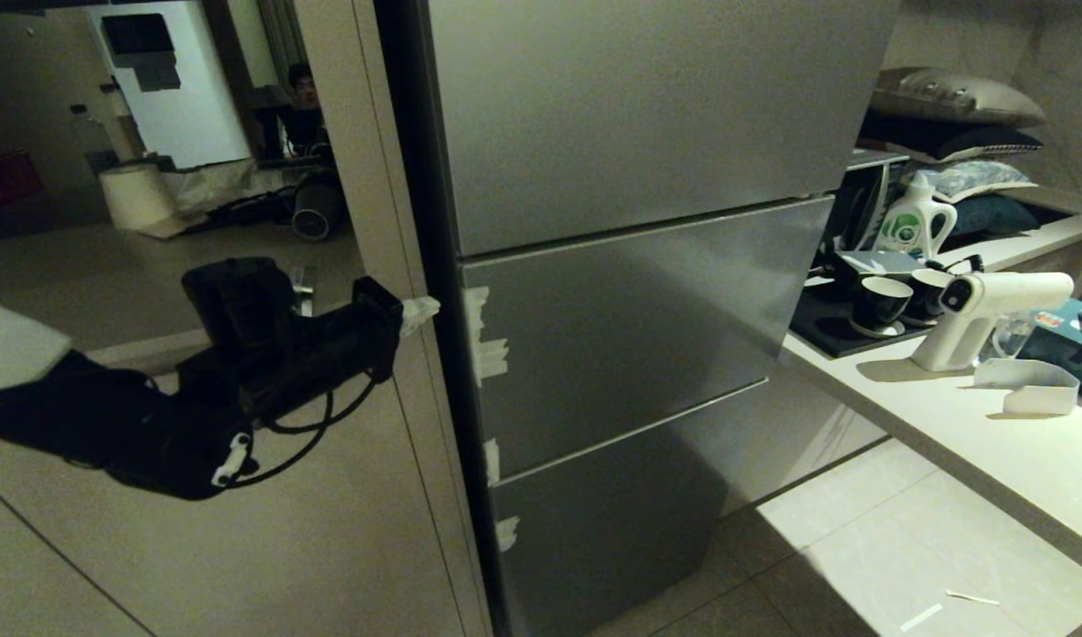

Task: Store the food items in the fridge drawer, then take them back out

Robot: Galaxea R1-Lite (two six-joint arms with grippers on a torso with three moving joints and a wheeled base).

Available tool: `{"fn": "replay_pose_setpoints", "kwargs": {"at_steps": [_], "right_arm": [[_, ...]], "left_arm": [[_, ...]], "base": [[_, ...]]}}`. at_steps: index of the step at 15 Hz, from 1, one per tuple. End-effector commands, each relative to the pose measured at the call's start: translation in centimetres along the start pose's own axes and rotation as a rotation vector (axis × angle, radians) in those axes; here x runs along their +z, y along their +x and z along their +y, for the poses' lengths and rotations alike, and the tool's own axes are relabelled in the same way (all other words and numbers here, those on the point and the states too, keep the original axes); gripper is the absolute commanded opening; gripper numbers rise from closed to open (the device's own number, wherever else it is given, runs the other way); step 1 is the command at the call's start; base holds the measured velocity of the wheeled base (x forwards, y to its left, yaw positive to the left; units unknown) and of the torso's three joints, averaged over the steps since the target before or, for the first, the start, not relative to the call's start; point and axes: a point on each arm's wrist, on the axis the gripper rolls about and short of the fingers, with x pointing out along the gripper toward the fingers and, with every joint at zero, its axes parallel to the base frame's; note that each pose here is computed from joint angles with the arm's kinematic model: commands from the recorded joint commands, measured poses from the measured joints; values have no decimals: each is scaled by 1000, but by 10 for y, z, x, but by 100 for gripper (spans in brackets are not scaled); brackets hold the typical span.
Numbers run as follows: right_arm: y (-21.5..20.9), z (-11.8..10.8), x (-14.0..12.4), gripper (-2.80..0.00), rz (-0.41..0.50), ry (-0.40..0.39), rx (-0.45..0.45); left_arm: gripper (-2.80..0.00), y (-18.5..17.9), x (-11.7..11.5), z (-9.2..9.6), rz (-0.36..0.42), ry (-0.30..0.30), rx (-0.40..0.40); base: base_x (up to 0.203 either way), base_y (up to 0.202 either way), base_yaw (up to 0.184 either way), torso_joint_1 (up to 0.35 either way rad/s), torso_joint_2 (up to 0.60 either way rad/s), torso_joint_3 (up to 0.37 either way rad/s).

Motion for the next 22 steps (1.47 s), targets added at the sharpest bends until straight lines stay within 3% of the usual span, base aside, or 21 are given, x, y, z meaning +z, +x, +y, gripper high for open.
{"fn": "replay_pose_setpoints", "kwargs": {"at_steps": [1,7,16,22], "right_arm": [[2,0,-9,-280,29,0,0],[2,0,-9,-280,29,1,0],[2,0,-9,-280,29,7,-2],[2,0,-9,-280,29,6,-2]], "left_arm": [[-280,17,-6,6,3,-6,1],[-280,26,-6,6,-8,-1,-8],[-280,33,-36,-9,29,2,-23],[-280,33,-40,-7,36,1,-15]], "base": [[0,0,0,0,0,0],[0,0,0,0,0,0],[0,0,0,0,0,0],[0,0,0,0,0,0]]}}
